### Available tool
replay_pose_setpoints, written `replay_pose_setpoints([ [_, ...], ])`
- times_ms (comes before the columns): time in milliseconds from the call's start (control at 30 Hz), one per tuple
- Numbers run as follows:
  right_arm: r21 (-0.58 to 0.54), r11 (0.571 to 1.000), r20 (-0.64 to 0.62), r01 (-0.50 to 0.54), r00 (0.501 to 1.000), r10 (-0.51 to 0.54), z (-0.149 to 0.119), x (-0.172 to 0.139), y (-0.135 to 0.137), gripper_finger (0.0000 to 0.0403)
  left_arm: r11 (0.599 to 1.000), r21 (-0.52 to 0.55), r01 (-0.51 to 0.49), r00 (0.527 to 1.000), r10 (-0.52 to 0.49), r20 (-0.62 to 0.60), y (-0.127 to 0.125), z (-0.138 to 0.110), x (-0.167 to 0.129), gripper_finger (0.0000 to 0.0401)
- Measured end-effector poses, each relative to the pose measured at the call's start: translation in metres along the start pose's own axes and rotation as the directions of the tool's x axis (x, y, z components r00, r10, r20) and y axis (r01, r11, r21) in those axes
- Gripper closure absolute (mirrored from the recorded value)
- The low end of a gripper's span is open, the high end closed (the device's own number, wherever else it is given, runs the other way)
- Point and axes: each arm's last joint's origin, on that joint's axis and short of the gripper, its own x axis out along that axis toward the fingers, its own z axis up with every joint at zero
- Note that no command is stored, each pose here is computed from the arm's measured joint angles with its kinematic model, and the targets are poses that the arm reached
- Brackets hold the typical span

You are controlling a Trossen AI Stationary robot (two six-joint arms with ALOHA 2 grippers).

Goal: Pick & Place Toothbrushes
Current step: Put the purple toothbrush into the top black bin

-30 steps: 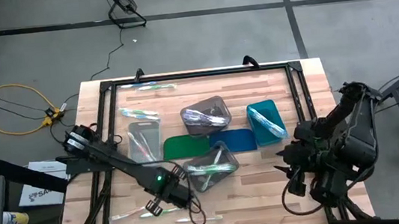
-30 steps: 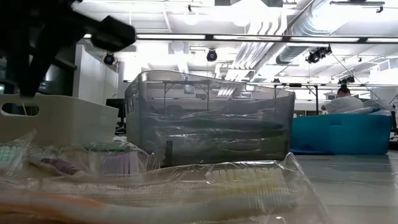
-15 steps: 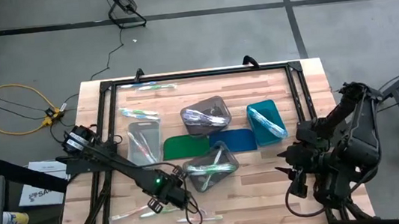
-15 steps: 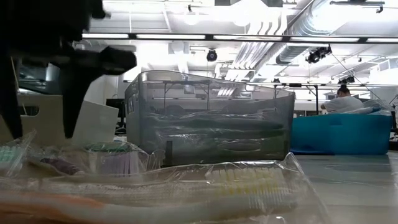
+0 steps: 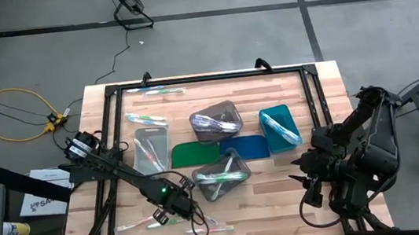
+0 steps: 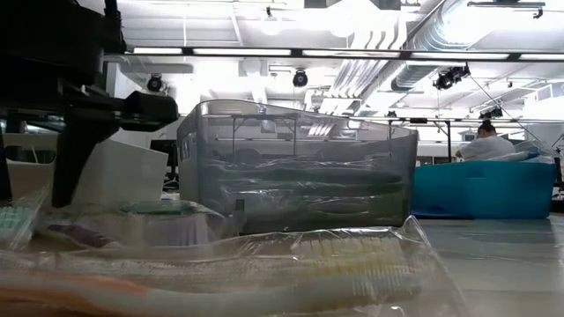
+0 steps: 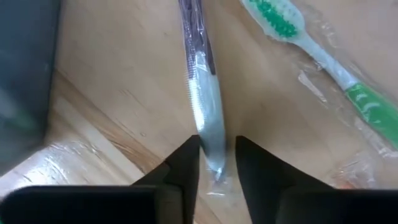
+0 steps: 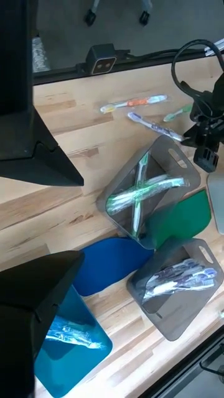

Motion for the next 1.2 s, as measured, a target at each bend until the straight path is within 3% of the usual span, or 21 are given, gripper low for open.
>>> replay_pose_setpoints([
  [233,0.0,1.0,0.01,0.003,1.0,-0.003,0.0,0.0,0.0,0.023,1.0,-0.002,-0.012,1.0,0.012,-0.01,0.001,-0.001,0.0,0.0383],
  [767,-0.002,1.0,0.012,0.004,1.0,-0.004,0.0,0.0,0.0,0.023,0.998,-0.025,-0.056,0.998,0.055,-0.033,0.003,-0.002,-0.012,0.0399],
  [1000,-0.008,1.0,0.013,0.004,1.0,-0.004,0.0,0.0,0.0,0.023,0.996,-0.057,-0.063,0.998,0.062,-0.014,0.006,0.003,-0.036,0.0399],
  [1200,-0.008,1.0,0.013,0.004,1.0,-0.004,0.0,0.0,0.0,0.023,0.99,-0.113,-0.082,0.992,0.091,0.082,0.015,0.015,-0.082,0.04],
])
